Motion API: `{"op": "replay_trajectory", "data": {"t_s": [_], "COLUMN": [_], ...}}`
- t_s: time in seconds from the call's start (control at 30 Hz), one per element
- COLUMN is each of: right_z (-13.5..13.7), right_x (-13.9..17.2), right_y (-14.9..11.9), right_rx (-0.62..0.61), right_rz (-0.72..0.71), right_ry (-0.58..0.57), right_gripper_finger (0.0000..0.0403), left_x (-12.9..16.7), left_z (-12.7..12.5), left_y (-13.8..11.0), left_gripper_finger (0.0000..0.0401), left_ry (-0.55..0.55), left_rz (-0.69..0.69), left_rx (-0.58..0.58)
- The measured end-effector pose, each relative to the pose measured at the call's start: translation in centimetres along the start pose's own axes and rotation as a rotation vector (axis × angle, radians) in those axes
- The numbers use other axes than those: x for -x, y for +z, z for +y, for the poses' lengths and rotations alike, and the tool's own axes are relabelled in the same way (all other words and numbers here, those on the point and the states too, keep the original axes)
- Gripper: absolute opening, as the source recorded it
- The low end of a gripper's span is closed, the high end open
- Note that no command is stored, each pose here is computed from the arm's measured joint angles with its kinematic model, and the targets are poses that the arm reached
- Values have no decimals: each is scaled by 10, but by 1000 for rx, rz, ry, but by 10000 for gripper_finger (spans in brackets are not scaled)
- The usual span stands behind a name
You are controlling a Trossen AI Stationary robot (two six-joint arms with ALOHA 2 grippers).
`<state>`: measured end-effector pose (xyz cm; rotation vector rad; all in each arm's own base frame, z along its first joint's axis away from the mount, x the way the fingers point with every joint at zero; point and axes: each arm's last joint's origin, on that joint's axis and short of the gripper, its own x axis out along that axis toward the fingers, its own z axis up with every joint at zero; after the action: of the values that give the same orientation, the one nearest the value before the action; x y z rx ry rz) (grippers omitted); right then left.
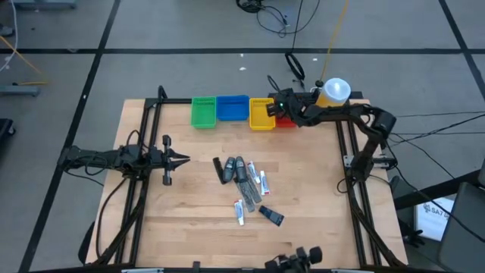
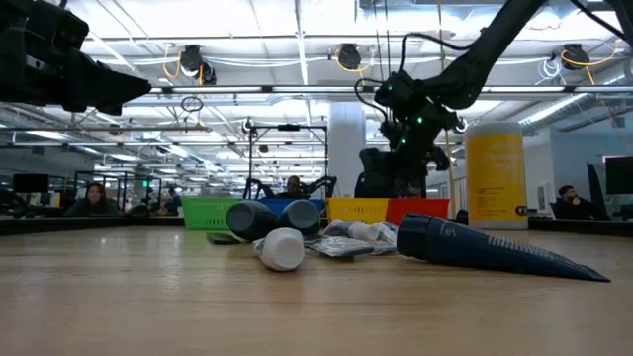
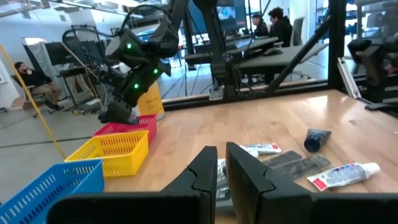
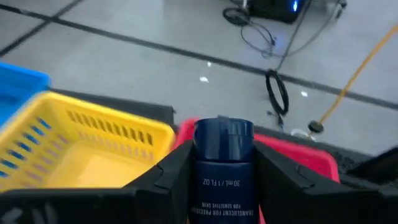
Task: Pick & Place Travel size toiletries
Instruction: Put the top blue shave cream on the red bin
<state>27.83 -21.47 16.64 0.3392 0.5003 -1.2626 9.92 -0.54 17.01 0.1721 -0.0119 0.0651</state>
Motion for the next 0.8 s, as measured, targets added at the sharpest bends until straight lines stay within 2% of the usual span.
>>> {"op": "replay_trajectory", "data": {"t_s": [0.27, 0.53, 0.8], "right_z": [-3, -5, -3], "right_x": [-15, -16, -15], "right_y": [-13, -20, -20], "right_rx": [-23, -37, -44], "right_rz": [48, 100, 123], "right_ry": [-36, -58, -9], "right_gripper_finger": [139, 142, 143], "left_x": [0, 0, 0], "left_z": [0, 0, 0], "left_y": [0, 0, 0], "left_gripper_finger": [37, 37, 37], "left_ry": [0, 0, 0], "left_rz": [0, 1, 1], "left_rx": [4, 13, 18]}}
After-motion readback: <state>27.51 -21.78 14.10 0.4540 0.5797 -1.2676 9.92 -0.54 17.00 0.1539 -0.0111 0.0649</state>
